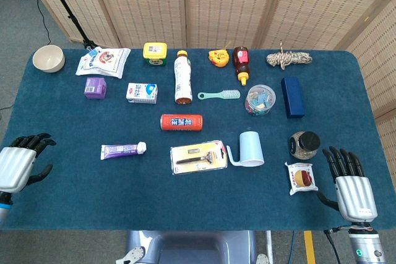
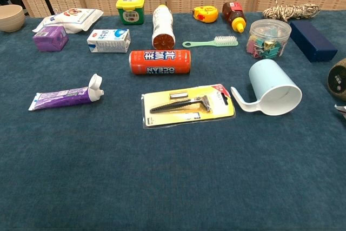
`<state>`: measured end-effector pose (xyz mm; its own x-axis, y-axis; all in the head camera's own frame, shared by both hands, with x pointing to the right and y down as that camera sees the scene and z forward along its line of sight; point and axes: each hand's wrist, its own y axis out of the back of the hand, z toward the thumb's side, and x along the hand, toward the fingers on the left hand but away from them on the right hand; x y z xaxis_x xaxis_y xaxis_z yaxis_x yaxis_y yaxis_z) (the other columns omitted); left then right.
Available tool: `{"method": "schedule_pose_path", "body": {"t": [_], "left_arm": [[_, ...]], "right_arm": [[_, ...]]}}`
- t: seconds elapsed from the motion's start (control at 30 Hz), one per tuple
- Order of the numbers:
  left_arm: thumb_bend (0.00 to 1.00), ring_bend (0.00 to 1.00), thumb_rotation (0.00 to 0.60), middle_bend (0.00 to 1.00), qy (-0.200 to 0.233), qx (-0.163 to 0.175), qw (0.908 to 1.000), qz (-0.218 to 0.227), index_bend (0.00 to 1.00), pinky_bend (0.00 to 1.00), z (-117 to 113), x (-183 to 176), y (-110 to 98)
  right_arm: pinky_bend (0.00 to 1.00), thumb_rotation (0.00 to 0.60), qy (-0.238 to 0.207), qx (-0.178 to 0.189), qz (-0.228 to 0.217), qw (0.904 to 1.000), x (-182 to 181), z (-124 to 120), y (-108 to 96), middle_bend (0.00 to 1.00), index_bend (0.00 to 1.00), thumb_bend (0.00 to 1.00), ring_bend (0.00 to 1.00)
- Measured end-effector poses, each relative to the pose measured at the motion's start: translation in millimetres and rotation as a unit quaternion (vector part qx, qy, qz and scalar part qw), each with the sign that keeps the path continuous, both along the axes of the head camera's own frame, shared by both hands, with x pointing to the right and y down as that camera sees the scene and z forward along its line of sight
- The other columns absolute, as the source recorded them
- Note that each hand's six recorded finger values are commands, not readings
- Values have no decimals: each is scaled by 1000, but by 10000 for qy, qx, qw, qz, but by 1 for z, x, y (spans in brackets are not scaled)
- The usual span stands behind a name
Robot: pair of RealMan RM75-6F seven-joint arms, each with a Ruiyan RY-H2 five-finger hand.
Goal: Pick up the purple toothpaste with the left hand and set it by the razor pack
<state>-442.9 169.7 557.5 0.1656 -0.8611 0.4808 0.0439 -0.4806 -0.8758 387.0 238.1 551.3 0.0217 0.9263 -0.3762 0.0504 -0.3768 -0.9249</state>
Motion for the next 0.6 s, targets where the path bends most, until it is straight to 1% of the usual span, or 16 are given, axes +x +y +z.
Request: {"method": "schedule_pose_path", "body": {"t": [0.17, 0.33, 0.5, 0.6], "left_arm": [[274, 251, 600, 240, 46, -211, 9995, 214, 292, 268, 14, 15, -18], [275, 251, 600, 238, 156, -423, 9986, 263, 292, 268, 35, 31, -34], [274, 251, 600, 238, 315, -658, 9968, 319, 292, 268, 56, 53, -45], [274, 251, 600, 238, 355, -737, 9959, 388, 292, 268, 67, 66, -49]], "right_arm": [[77, 600, 12, 14, 5, 10000, 0, -2, 0, 66, 62, 152, 38], [77, 600, 15, -2, 10, 10000, -1, -3, 1, 66, 63, 152, 38], [77, 600, 16, 12, 61, 10000, 1, -3, 3, 66, 62, 151, 37], [77, 600, 29, 1, 92, 10000, 3, -2, 5, 66, 62, 151, 38]]}}
